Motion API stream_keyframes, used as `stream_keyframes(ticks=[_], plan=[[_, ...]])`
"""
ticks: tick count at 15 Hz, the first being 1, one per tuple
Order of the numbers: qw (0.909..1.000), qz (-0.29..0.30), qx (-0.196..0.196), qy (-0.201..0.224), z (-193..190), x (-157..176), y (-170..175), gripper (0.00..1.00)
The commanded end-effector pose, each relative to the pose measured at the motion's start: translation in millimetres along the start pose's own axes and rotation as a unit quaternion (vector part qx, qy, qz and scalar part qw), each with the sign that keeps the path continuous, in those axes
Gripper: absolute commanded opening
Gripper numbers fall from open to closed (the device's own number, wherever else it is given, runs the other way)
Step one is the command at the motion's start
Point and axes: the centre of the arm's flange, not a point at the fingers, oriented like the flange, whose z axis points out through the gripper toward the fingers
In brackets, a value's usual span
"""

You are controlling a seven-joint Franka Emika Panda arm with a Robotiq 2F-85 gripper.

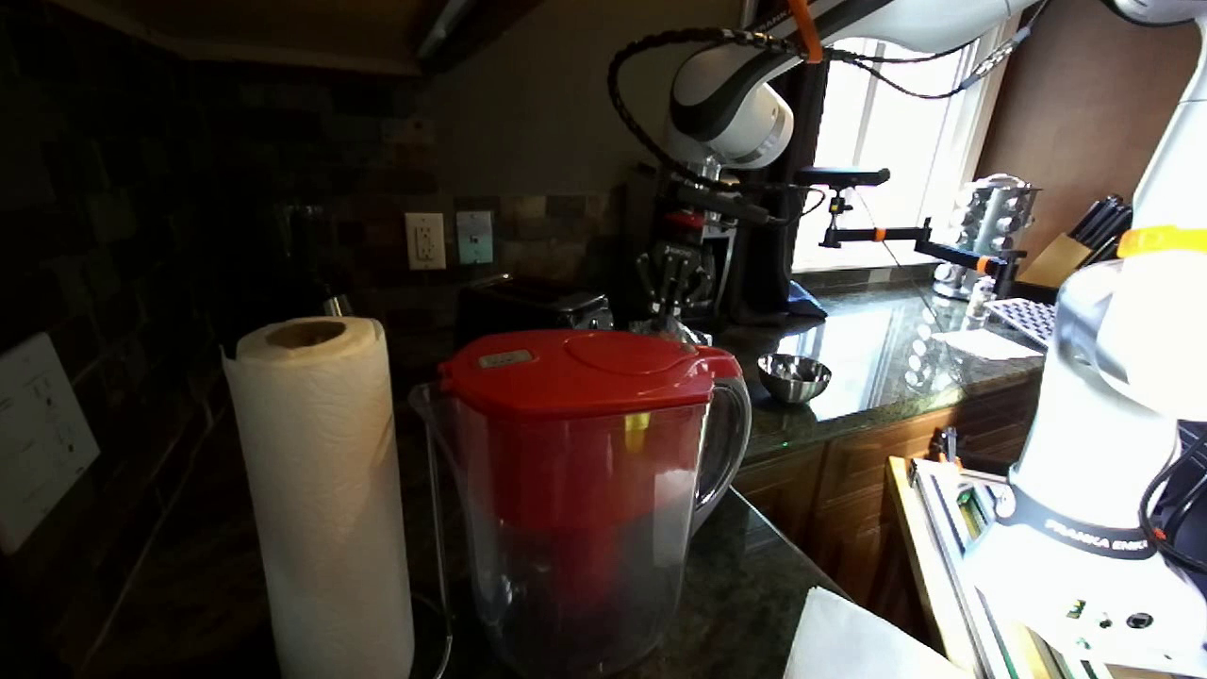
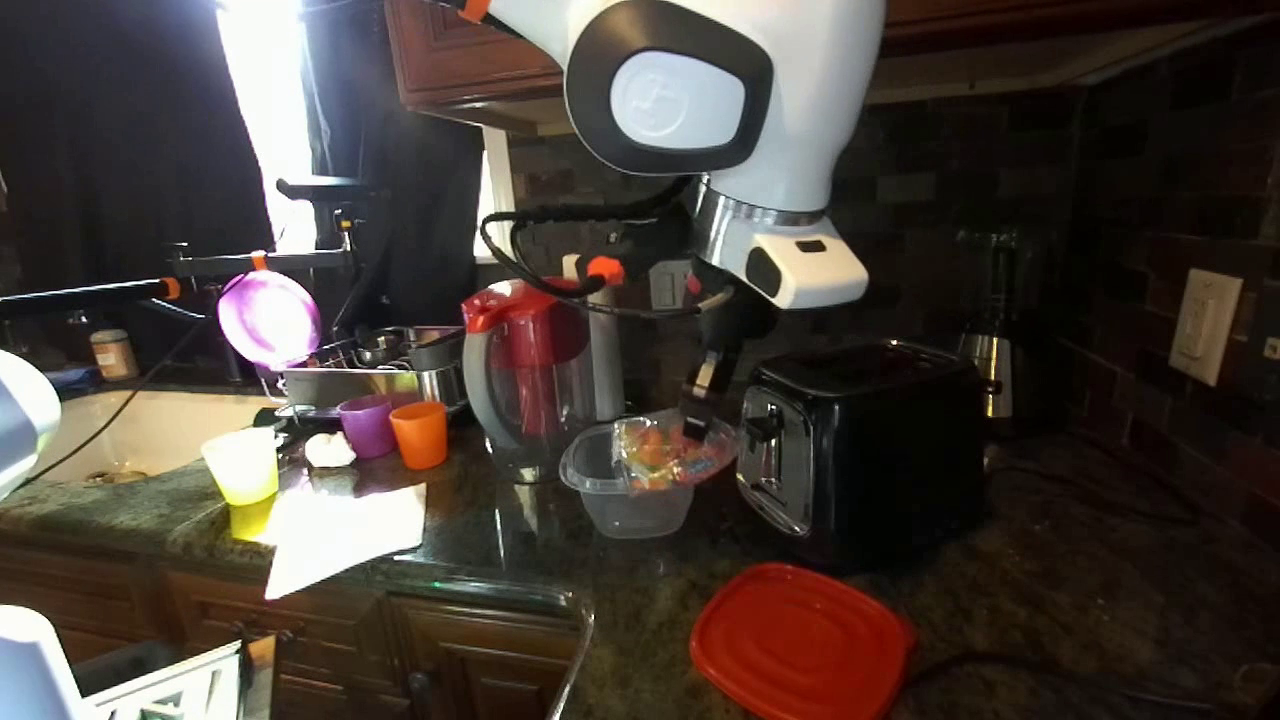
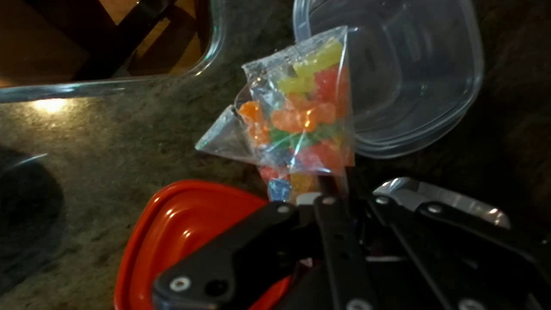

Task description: Put some of the contents of the plastic bag into the plastic bowl

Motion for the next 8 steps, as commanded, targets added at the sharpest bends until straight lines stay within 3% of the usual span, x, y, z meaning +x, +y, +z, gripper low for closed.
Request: stream_keyframes(ticks=[1,8], plan=[[0.9977,-0.043,0.053,0.001,6.1,-40.8,-11.8,0.03],[0.9895,-0.108,0.096,-0.001,29.6,-79.6,-62.1,0.03]])
